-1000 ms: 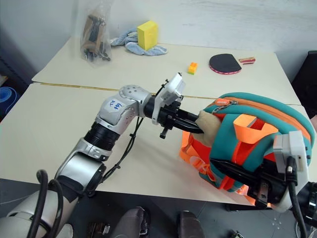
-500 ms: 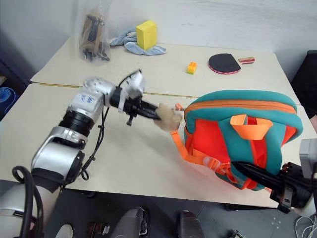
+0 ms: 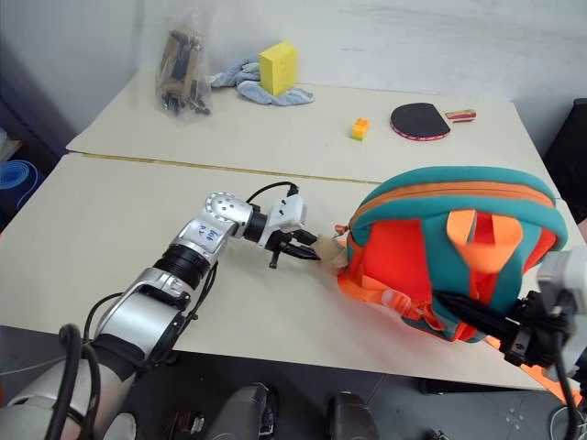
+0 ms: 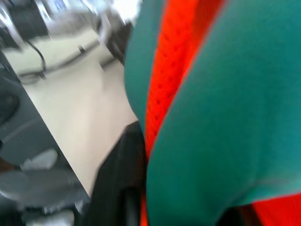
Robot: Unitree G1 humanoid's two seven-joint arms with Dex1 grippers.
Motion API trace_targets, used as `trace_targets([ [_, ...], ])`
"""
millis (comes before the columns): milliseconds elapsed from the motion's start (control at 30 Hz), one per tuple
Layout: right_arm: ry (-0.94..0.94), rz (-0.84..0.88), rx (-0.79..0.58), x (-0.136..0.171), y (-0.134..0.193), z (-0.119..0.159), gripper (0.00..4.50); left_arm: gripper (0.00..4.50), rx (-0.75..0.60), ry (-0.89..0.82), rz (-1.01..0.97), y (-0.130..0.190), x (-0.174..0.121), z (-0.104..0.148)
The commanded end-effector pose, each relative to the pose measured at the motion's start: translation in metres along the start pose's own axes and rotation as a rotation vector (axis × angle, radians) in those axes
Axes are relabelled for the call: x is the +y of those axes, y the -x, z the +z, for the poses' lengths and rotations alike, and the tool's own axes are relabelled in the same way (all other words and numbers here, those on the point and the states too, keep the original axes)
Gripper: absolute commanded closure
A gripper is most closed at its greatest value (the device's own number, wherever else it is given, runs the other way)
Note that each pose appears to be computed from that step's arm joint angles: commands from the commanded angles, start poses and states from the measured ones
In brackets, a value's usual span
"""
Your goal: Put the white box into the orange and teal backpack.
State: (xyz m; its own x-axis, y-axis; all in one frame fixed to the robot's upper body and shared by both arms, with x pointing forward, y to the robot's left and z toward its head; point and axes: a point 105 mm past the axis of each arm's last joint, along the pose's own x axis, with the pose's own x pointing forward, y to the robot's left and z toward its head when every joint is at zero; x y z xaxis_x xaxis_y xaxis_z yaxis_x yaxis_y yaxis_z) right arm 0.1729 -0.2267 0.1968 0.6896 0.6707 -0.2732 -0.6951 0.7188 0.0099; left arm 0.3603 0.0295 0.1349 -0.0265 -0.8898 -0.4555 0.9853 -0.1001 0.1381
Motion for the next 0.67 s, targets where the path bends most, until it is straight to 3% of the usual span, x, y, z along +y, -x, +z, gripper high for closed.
trace_targets([
  [33,0.061,-0.057,0.062,-0.013,0.017,-0.004,2.26,2.21,-0.017,0.054,-0.04,0.026,-0.01,0.0],
  [267,-0.047,-0.179,0.084,-0.055,0.101,0.012,0.0,0.02,-0.142,0.199,-0.081,0.115,-0.039,0.019],
  [367,-0.075,-0.265,0.09,-0.074,0.135,0.019,0.0,0.02,-0.172,0.23,-0.007,0.158,-0.051,0.032],
  [467,-0.06,-0.323,0.068,-0.087,0.151,0.023,0.0,0.02,-0.206,0.205,0.088,0.178,-0.052,0.042],
  [667,-0.106,-0.391,-0.073,-0.099,0.145,0.018,0.0,0.02,-0.233,0.233,0.149,0.167,-0.057,0.037],
])
